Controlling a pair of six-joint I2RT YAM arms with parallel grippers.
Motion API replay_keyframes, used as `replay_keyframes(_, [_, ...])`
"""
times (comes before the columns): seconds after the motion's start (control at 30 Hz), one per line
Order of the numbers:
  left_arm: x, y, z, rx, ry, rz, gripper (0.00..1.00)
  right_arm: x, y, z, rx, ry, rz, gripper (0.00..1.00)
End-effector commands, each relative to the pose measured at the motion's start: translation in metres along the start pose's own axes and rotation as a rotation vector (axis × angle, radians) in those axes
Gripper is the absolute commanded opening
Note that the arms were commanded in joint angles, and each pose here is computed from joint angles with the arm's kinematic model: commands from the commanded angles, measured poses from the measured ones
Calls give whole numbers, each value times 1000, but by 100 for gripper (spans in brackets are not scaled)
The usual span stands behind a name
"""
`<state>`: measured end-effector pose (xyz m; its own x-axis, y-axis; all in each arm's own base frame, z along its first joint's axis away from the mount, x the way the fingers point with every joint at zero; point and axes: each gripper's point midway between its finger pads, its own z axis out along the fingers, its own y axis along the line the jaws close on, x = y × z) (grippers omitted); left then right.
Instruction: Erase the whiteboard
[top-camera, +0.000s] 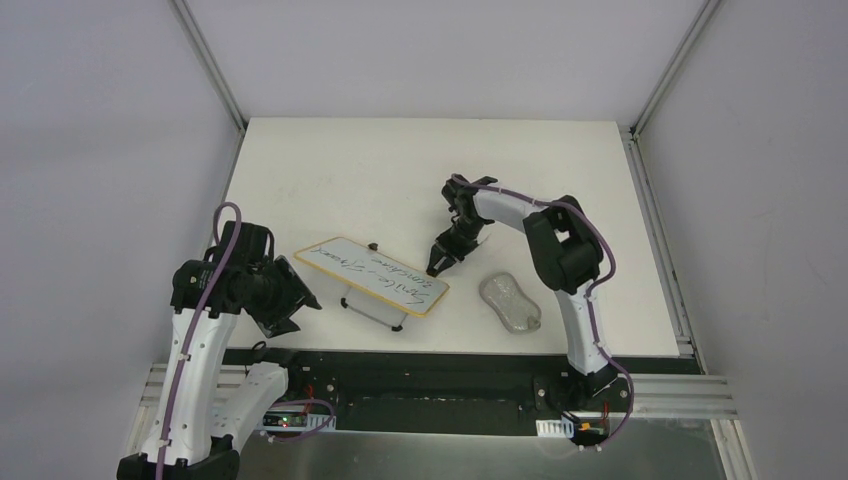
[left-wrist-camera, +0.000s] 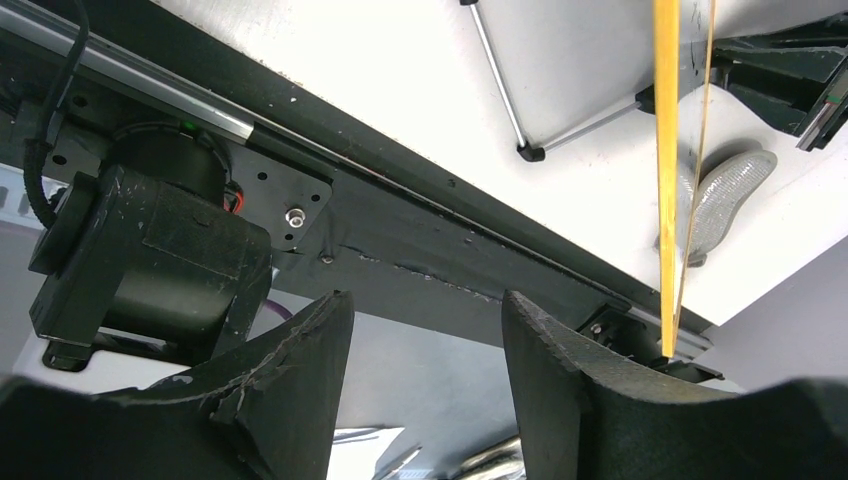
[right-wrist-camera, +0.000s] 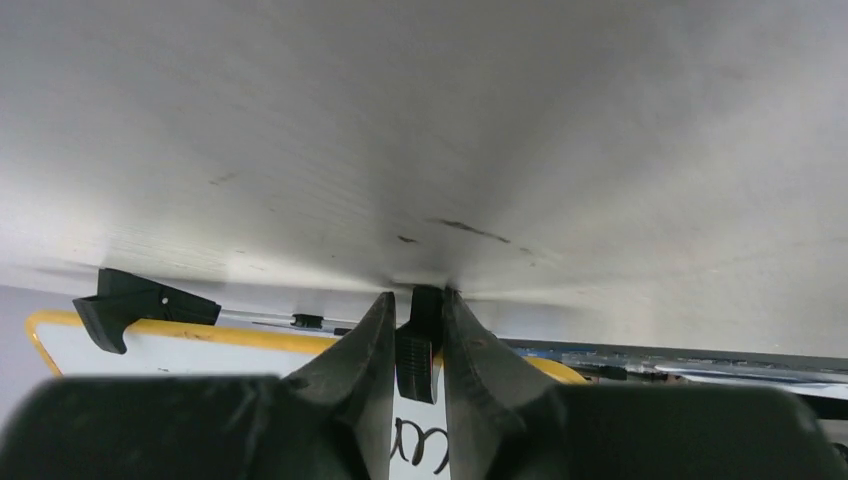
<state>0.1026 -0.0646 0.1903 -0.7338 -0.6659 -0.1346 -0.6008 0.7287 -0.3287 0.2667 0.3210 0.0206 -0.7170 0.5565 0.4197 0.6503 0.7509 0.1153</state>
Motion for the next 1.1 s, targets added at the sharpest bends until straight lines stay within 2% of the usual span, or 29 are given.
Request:
replay_keyframes(0.0, [-2, 1, -5, 3, -33, -20, 58, -9, -7, -3, -13, -21, 131, 10])
replay_keyframes(0.3, [-4, -9, -7, 52, -37, -42, 59, -29, -17, -14, -92, -32, 259, 1])
replay_keyframes(0.4, [-6, -23, -10, 106, -35, -46, 67, -30, -20, -17, -125, -45, 303, 0])
replay_keyframes(0.5, [-11, -41, -13, 176, -36, -71, 75, -30, -24, -13, -159, -35, 376, 0])
replay_keyframes(0.7, [-24, -92, -21, 379, -8, -111, 81, -31, -20, -16, -225, -47, 433, 0])
replay_keyframes(0.87, [-28, -109, -28, 457, -12, -118, 91, -26, -19, -10, -275, -70, 480, 0])
replay_keyframes(1.0, [-32, -119, -23, 476, 4, -142, 93, -20, -27, 2, -280, -88, 513, 1])
replay_keyframes(1.07, [-37, -127, -21, 484, 0, -144, 92, -17, -25, 5, -287, -94, 519, 7])
